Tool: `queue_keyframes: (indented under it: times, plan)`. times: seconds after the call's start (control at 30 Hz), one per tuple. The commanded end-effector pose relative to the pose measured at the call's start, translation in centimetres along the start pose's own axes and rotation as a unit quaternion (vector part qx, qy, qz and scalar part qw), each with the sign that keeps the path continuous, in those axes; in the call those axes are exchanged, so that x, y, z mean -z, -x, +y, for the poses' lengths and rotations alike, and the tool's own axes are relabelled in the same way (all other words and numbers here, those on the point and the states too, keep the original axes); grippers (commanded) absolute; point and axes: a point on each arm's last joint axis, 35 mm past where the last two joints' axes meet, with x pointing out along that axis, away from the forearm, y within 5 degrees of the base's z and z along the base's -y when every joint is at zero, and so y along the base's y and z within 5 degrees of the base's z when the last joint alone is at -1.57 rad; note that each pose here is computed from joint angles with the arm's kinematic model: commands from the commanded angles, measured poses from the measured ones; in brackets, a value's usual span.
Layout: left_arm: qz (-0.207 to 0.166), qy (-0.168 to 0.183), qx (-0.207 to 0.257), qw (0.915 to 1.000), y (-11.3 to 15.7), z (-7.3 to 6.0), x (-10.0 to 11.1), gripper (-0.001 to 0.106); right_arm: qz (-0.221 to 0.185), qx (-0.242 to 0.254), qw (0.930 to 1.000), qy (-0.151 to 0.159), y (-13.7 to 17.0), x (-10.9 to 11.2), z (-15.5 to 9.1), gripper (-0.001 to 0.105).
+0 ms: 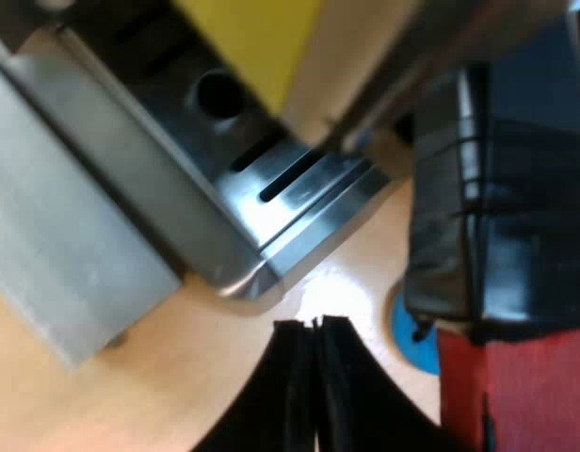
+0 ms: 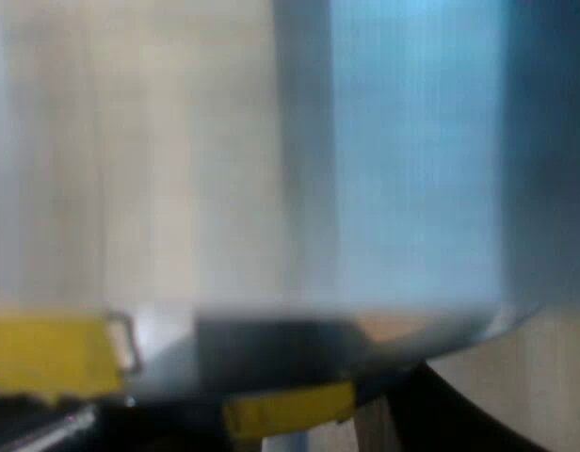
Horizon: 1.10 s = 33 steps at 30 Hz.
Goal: Put the handle in the coffee machine
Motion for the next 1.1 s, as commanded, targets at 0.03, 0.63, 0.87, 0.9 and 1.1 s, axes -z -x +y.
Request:
queue_keyframes:
  times: [0.03, 0.63, 0.87, 0.9, 1.1]
  plan:
    - [-0.018, -0.007, 0.014, 0.9997, 0.3, -1.2, -0.5, 0.0, -0.063, -0.01, 0.9966, -0.052, -0.4, -4.0, -0.9, 0.028]
    - [-0.013, 0.012, 0.053, 0.9985, 0.4, -1.8, -0.1, 0.0, 0.017, -0.052, 0.9984, 0.015, 3.1, -1.0, -3.8, 0.028]
    - [-0.024, 0.02, 0.05, 0.9983, 1.1, -2.3, 0.0, 0.0, 0.043, -0.062, 0.9962, 0.043, 6.4, 0.5, -7.0, 0.028]
    - [-0.024, 0.02, 0.048, 0.9984, 1.1, -2.3, 0.0, 0.0, 0.041, -0.062, 0.9963, 0.042, 6.6, 0.3, -7.4, 0.028]
    - [-0.025, 0.015, 0.037, 0.9989, 1.2, -4.1, 0.0, 0.0, 0.033, -0.063, 0.996, 0.054, 9.8, -0.4, -11.1, 0.028]
